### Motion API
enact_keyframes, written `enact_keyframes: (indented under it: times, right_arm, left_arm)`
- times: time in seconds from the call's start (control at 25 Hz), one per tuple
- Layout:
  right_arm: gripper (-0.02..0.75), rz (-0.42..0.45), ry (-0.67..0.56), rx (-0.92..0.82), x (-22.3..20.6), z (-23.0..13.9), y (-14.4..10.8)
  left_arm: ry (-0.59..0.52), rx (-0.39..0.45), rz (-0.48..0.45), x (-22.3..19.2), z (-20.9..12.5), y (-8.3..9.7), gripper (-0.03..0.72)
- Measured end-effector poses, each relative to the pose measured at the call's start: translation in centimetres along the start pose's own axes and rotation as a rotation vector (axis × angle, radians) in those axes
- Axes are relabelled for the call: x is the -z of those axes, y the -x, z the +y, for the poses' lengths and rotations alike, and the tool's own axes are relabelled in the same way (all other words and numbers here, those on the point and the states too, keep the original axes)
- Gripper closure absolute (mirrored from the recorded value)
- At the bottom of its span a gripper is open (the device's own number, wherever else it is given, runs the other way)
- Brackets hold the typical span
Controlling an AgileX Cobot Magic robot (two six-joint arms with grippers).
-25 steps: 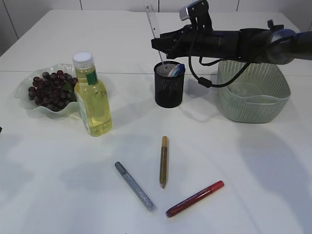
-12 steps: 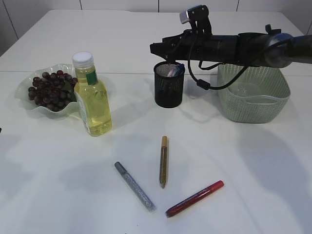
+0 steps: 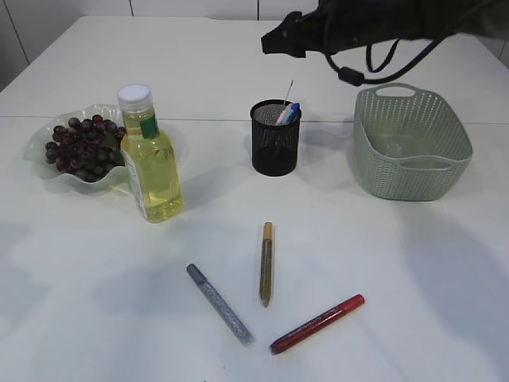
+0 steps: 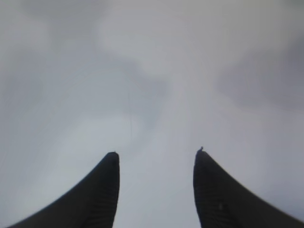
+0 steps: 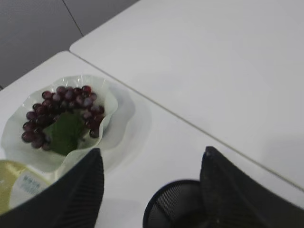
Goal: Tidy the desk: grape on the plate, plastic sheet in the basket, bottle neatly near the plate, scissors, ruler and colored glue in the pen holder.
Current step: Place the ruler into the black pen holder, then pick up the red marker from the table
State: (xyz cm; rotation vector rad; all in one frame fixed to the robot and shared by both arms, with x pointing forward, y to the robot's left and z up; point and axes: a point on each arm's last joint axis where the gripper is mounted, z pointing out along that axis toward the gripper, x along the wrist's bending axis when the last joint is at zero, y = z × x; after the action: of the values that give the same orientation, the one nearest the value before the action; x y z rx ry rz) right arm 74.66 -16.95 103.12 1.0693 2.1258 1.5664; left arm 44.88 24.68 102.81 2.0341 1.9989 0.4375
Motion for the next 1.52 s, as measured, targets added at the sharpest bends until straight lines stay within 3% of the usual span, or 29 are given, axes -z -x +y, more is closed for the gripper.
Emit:
enact_keyframes:
  times: [0.16,0.4,0.64,0.92,1.32,1.52]
  right_arm:
    - [0.237,-0.018,-0.195,-0.079,4.6,2.9,-2.8]
    - [0.237,-0.085,-0.495,-0.284,10.1,4.0,-5.8]
    - [0.256,-0.256,-0.569,-0.386,13.4,4.1,-6.7]
    - [0.267,-0.415,-0.767,-0.381,14.5,-0.3,-8.9]
    - [0.268,-0.334,-1.087,-0.356,10.6,-8.9,-18.4]
    - [0.268,-0.343,-1.105,-0.344,10.0,-11.8,-19.9]
  left_arm:
    - [-0.009,-0.001,0.006,0.0,-0.1,-0.1,0.316]
    - [-0.031,-0.004,0.018,0.0,-0.3,-0.2,0.316]
    - [-0.013,-0.006,0.01,0.0,-0.1,-0.1,0.316]
    - [-0.007,-0.039,0.007,0.0,-0.1,-0.1,0.316]
    - [-0.041,-0.066,0.021,0.0,-0.4,-0.2,0.316]
    - [-0.046,-0.072,0.026,0.0,-0.4,-0.2,0.316]
